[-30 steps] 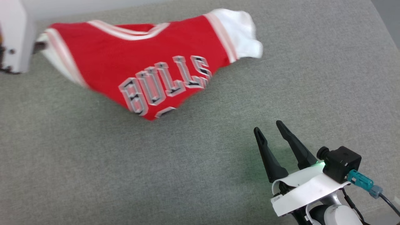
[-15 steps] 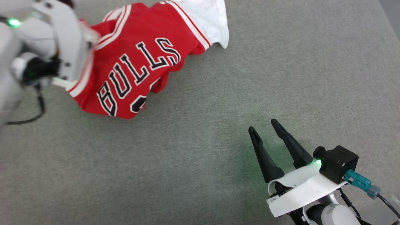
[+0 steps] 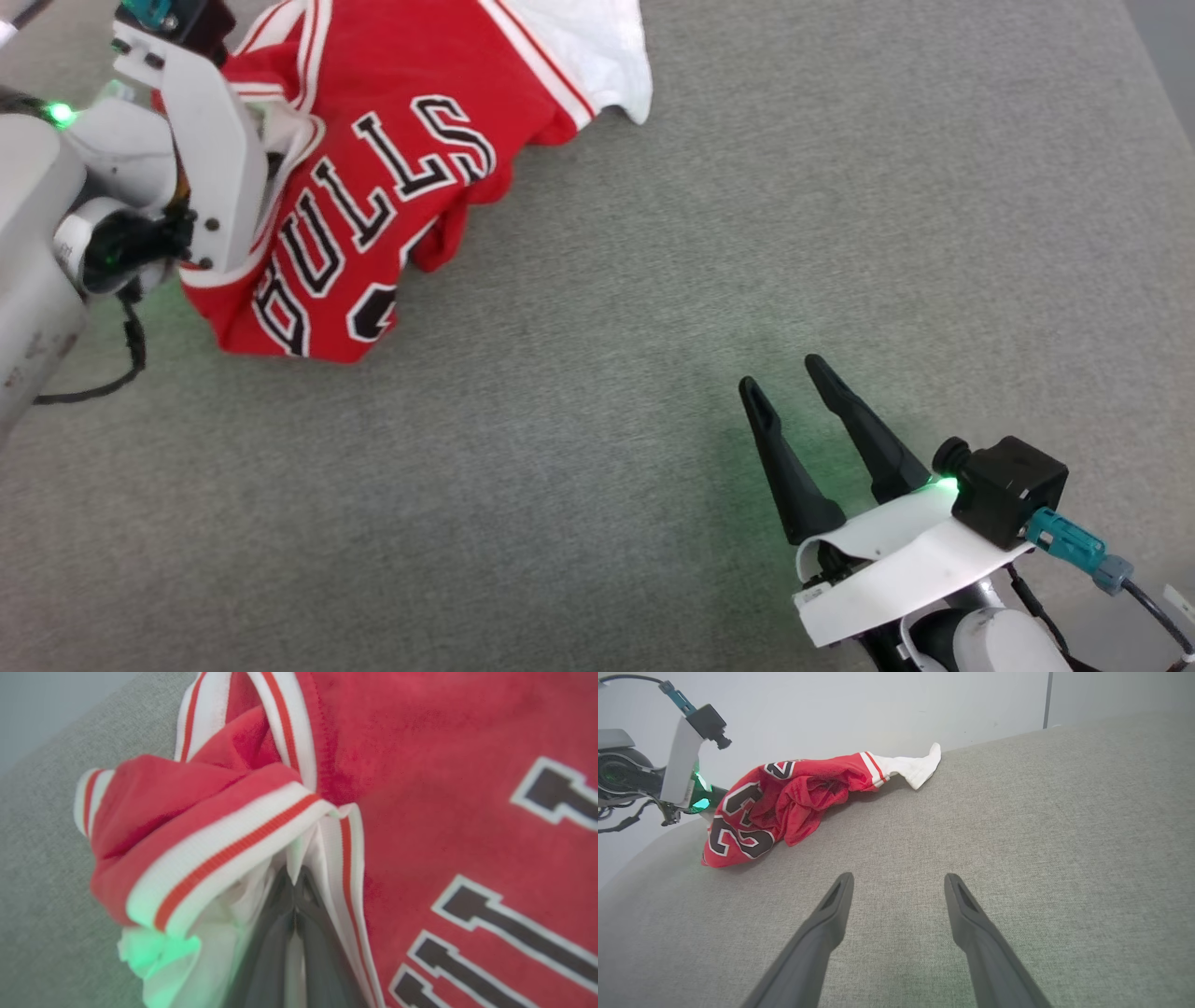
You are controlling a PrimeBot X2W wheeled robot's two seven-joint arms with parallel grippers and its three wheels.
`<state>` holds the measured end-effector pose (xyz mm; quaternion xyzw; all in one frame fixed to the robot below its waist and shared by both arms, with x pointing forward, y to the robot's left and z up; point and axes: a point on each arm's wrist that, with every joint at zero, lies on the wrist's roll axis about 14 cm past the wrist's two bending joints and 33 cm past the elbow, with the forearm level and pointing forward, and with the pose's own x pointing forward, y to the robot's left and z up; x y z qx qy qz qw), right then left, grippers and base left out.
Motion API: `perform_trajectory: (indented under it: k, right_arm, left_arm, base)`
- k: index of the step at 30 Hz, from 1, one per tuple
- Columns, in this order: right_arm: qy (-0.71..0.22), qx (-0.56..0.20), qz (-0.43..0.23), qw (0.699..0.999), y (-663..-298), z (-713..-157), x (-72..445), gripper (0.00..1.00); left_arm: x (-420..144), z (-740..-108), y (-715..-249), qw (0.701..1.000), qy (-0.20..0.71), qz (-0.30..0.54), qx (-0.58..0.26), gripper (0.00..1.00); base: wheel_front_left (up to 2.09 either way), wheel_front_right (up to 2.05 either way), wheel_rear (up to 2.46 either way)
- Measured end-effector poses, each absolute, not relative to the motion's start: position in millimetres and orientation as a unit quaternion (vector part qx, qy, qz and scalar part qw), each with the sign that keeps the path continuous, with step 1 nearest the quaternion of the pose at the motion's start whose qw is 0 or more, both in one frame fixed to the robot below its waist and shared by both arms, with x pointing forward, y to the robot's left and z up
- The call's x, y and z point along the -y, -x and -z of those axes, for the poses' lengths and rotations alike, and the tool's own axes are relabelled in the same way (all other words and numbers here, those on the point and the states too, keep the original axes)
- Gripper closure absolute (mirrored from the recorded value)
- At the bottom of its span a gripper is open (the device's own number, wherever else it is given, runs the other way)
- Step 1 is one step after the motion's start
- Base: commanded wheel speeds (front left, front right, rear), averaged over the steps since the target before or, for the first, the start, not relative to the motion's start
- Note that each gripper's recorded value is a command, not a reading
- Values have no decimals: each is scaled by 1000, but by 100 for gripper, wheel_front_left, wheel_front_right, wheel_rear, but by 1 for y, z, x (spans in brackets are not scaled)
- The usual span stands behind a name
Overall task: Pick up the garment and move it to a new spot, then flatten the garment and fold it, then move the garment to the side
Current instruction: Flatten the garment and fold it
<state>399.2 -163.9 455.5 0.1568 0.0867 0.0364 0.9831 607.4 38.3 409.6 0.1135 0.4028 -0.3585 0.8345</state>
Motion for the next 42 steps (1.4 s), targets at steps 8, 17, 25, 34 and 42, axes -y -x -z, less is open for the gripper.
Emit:
perform_trajectory:
  k: [8, 17, 25, 34, 42]
  right_arm:
    - [-154, -84, -61, 983, -409, -460, 152, 0]
    - [-157, -73, -96, 980, -417, -471, 132, 0]
    - [-155, -79, -88, 981, -416, -467, 136, 0]
    - [-146, -85, -72, 983, -416, -462, 146, 0]
    - [-143, -88, -75, 983, -418, -461, 145, 0]
  left_arm:
    - [-40, -467, -598, 843, -76, 383, -371, 0]
    - [-99, -509, -595, 854, -104, 333, -386, 0]
    - [-116, -478, -591, 825, -54, 310, -470, 0]
    - [-97, -454, -598, 812, -5, 322, -487, 67]
    - [-90, -462, -599, 825, 37, 326, -459, 100]
  base:
    - [0, 0, 0]
    - [0, 0, 0]
    - [0, 0, 0]
    - [0, 0, 0]
    - [0, 0, 0]
